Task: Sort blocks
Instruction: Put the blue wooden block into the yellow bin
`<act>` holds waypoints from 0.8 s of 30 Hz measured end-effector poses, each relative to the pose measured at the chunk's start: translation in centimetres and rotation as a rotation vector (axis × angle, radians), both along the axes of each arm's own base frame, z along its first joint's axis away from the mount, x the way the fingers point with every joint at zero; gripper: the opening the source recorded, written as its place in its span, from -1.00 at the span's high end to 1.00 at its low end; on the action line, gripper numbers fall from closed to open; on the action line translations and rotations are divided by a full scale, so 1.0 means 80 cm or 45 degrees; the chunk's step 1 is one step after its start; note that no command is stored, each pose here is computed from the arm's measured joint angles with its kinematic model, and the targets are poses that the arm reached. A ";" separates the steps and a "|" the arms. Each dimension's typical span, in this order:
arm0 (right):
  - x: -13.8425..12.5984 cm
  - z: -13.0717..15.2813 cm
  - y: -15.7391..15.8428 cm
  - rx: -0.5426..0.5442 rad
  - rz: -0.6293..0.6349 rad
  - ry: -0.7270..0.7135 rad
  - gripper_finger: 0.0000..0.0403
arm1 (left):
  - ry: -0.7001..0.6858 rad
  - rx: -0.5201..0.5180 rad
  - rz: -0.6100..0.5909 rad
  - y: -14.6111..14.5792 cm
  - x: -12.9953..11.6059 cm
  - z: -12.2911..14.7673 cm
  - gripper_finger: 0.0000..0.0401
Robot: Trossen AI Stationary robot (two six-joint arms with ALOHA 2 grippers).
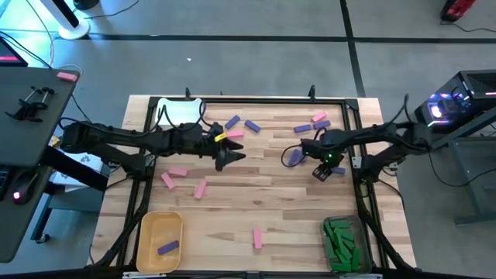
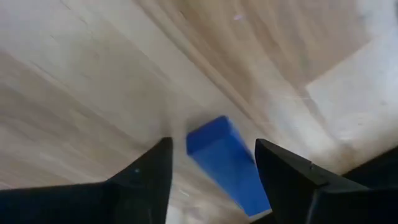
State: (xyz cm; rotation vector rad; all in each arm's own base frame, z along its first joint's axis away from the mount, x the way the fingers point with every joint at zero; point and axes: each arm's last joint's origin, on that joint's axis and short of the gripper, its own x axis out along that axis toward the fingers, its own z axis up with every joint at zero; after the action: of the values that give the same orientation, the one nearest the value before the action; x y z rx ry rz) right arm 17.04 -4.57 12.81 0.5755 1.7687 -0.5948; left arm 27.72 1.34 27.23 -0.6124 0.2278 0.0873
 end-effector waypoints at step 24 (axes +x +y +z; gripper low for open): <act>0.064 0.093 -0.013 0.022 -0.086 -0.376 0.98 | -0.663 0.235 0.037 0.007 -0.133 0.130 -0.24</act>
State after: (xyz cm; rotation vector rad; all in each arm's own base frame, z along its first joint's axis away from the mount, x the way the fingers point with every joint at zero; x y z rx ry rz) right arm 22.18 -5.61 20.25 0.7001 1.4824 -0.5127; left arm 17.07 1.90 37.63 -0.4365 -0.2908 -0.0245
